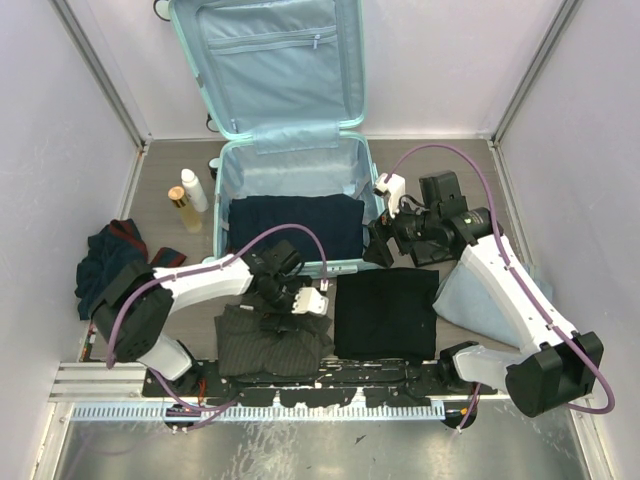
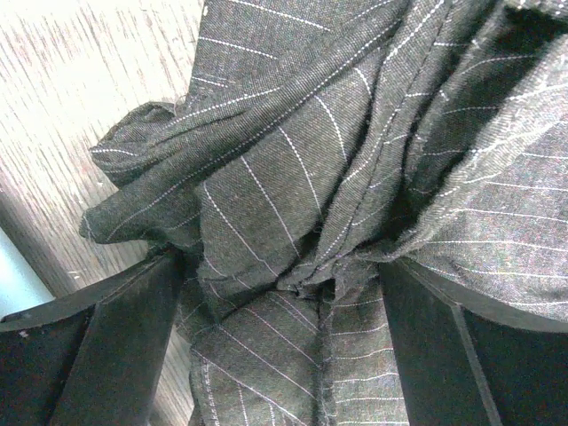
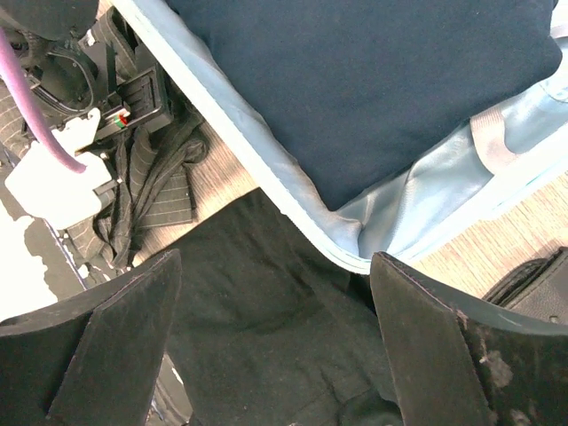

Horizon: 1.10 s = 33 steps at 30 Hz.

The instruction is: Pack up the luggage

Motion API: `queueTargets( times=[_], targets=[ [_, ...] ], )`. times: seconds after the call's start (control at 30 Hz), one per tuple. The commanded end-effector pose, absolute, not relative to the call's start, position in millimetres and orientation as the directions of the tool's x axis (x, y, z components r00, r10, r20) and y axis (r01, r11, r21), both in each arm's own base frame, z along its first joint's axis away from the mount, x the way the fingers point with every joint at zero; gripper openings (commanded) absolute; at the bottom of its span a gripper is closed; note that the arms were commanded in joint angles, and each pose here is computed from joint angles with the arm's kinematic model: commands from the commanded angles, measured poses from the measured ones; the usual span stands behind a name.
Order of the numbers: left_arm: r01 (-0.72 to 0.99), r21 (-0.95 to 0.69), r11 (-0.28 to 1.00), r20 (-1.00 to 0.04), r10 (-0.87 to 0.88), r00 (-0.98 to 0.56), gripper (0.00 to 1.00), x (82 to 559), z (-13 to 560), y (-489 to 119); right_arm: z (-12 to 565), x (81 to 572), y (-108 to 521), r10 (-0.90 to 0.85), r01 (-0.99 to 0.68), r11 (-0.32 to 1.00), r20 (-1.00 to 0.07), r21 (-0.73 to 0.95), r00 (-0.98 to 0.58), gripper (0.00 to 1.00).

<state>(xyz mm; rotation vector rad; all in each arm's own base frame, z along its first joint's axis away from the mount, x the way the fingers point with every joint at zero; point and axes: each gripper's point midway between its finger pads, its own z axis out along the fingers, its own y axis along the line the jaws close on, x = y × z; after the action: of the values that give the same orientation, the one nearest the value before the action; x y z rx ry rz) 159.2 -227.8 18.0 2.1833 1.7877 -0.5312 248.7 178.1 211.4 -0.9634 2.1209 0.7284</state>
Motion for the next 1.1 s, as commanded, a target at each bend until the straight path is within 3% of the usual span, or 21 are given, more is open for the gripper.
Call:
queueTargets(
  times=[0.0,0.1,0.3,0.4,0.67,0.93,1.07],
  targets=[
    [0.963,-0.012,-0.27,-0.33,0.91,0.251,0.82,170.0,-13.1,-214.6,233.5,260.5,177.2,-0.415,-0.814,0.566,-0.809,0.129,-0.417,0.91],
    [0.96,-0.039,-0.277,-0.327,0.911,0.25,0.64,166.0,-13.5,-213.9,236.8,263.2,177.1,-0.418,-0.816,0.566,-0.814,0.114,-0.404,0.91],
    [0.969,-0.042,-0.244,-0.339,0.916,0.216,0.17,160.3,-9.6,-214.4,241.1,268.3,173.3,-0.42,-0.81,0.58,-0.819,0.09,-0.391,0.91],
    [0.975,-0.065,-0.213,-0.391,0.904,0.171,0.01,150.4,8.5,-219.4,240.4,268.3,170.8,-0.42,-0.805,0.587,-0.816,0.089,-0.396,0.9],
    [0.971,-0.129,-0.2,-0.528,0.843,0.103,0.0,113.9,92.5,-220.6,241.0,269.6,164.7,-0.386,-0.784,0.612,-0.825,0.105,-0.412,0.88],
    [0.956,-0.219,-0.193,-0.542,0.839,0.045,0.0,82.3,159.0,-202.7,243.0,269.0,164.9,-0.362,-0.775,0.619,-0.829,0.129,-0.427,0.88],
    [0.965,-0.234,-0.121,-0.56,0.828,-0.032,0.0,89.1,191.1,-200.1,244.4,270.4,164.5,-0.347,-0.769,0.624,-0.833,0.138,-0.431,0.88]
  ],
)
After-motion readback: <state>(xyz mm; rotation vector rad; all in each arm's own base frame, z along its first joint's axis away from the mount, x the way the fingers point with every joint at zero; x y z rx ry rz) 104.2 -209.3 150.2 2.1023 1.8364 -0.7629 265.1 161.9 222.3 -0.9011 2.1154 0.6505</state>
